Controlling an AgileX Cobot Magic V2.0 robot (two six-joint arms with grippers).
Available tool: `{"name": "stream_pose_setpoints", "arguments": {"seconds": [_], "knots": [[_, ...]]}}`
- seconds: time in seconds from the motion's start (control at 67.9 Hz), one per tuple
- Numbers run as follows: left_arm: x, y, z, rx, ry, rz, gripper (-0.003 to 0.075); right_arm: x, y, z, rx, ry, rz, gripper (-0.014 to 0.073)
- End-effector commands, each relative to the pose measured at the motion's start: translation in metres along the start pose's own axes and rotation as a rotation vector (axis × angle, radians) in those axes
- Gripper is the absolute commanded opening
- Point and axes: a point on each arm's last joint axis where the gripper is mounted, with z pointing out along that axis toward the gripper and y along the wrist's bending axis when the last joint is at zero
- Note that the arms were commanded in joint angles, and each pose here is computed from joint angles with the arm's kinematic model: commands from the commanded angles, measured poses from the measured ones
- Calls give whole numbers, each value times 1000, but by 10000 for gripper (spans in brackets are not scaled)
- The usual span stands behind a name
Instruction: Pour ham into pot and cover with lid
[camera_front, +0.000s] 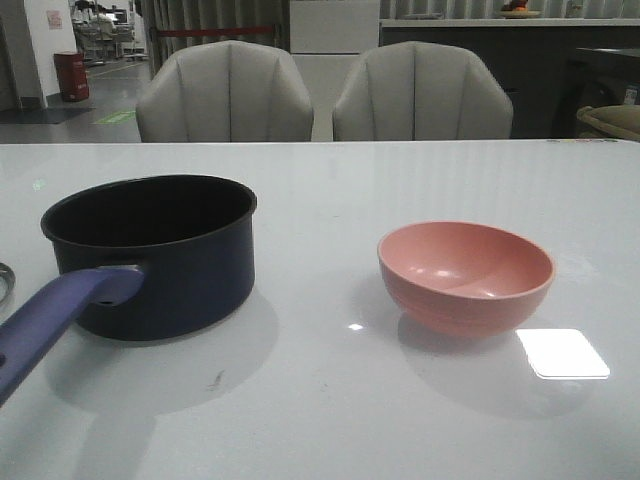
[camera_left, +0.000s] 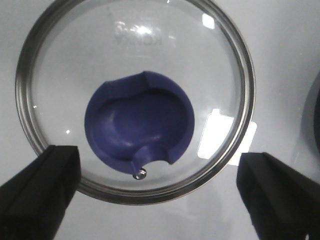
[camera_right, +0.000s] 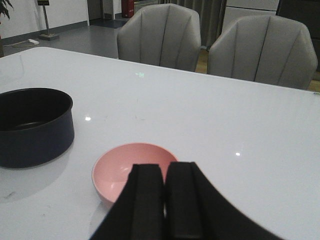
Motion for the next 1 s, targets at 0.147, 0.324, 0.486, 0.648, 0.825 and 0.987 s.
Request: {"name": "stream_pose_setpoints", "arguments": {"seconds": [0.147, 0.324, 0.486, 0.648, 0.825, 0.987], "knots": [[-11, 0, -8, -9, -28, 9, 679, -15, -3, -1, 32, -88, 1, 162], [-13, 1, 2, -18, -2, 10, 678, -15, -3, -1, 32, -88, 1, 162], [-14, 2, 10, -22, 16, 14, 678, -15, -3, -1, 32, -88, 1, 162], [-16, 3, 15, -23, 16, 16, 619, -15, -3, -1, 32, -88, 1, 162], [-19, 3, 14, -24, -9, 18, 413, -15, -3, -1, 32, -88, 1, 162], [-20, 3, 13, -24, -14, 18, 308, -15, -3, -1, 32, -88, 1, 162]]}}
